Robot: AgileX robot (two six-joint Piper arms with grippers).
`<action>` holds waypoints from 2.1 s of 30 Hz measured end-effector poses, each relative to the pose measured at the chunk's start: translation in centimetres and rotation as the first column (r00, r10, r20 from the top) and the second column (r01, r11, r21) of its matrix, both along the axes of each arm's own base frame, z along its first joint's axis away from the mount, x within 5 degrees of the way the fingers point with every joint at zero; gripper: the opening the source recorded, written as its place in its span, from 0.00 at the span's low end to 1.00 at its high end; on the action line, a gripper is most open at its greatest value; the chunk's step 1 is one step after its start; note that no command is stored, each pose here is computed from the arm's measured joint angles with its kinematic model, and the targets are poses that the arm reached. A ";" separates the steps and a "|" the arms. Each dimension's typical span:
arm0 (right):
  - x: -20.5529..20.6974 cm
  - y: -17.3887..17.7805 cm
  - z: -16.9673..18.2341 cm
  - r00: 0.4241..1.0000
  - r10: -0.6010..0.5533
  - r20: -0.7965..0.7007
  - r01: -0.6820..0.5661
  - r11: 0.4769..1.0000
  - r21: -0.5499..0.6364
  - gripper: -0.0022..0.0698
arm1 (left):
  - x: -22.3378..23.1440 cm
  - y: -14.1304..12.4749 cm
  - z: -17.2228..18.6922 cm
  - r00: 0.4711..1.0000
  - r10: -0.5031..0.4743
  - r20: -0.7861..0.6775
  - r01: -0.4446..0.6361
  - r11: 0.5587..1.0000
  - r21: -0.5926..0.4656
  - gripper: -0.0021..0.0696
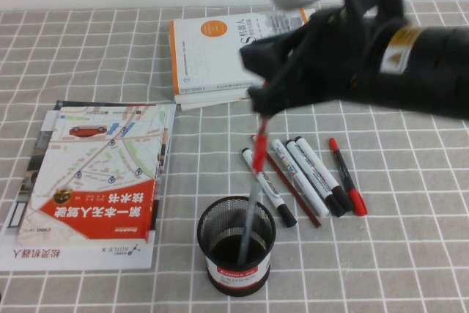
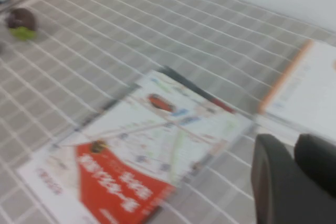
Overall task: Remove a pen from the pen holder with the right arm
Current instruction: 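Take a marker out of the pen holder and lay it on the table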
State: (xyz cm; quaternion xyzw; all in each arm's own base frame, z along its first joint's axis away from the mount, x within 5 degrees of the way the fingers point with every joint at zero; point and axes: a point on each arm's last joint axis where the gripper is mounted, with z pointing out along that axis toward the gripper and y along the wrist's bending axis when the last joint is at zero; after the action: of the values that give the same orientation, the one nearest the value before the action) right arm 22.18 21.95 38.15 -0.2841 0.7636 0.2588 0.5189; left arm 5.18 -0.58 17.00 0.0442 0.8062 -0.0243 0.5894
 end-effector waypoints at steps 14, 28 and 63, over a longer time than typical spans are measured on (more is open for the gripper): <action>6.9 -5.2 -0.8 0.929 -0.212 -0.304 0.114 0.944 -0.310 0.06 | 0.0 0.0 0.0 1.000 0.000 0.000 0.000 1.000 0.000 0.02; 14.8 -3.6 -9.3 0.787 -0.256 -0.561 0.016 0.918 -0.397 0.06 | 0.0 0.0 0.0 1.000 0.000 0.000 0.000 1.000 0.000 0.02; 23.4 -7.2 -19.5 0.581 -0.386 -0.717 -0.047 0.863 -0.502 0.06 | 0.0 0.0 0.0 1.000 0.000 0.000 0.000 1.000 0.000 0.02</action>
State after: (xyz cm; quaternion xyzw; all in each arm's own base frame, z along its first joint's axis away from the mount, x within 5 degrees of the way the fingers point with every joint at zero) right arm 45.62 14.78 18.69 -0.1773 0.9759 0.1124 0.0597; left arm 5.18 -0.58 17.00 0.0442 0.8062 -0.0243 0.5894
